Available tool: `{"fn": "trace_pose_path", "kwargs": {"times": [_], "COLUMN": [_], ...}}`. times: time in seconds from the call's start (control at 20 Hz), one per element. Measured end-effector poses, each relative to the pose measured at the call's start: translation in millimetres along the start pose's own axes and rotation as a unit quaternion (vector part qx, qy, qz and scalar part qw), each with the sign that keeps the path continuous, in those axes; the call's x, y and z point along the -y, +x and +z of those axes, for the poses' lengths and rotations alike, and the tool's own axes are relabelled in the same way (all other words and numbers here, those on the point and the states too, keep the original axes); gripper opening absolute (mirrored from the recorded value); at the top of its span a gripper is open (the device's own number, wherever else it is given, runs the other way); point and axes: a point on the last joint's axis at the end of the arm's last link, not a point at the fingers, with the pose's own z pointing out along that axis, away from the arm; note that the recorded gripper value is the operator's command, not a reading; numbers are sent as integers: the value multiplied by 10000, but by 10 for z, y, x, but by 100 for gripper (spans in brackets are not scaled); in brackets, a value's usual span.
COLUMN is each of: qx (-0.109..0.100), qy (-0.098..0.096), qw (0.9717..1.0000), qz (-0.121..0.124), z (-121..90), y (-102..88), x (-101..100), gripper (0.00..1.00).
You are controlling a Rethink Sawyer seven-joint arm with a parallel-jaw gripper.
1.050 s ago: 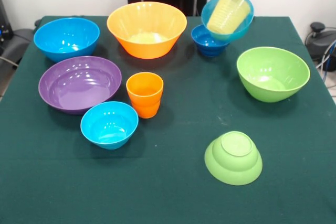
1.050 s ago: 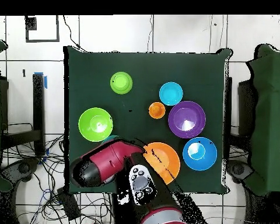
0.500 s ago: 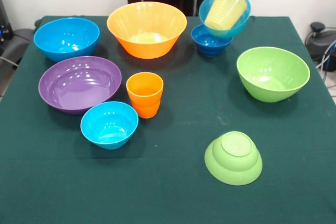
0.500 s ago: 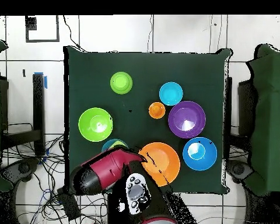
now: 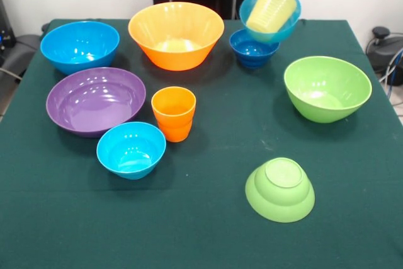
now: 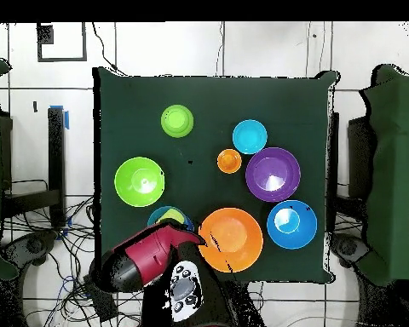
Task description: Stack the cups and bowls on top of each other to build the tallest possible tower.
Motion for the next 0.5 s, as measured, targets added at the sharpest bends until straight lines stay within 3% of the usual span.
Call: {"fn": "trace_pose_path", "kwargs": {"times": [0.5], "qx": [-96], "qy": [-154], "qw": [9994], "qz": [286], "z": [200], "y": [169], "x": [42], "gripper": [0]}}
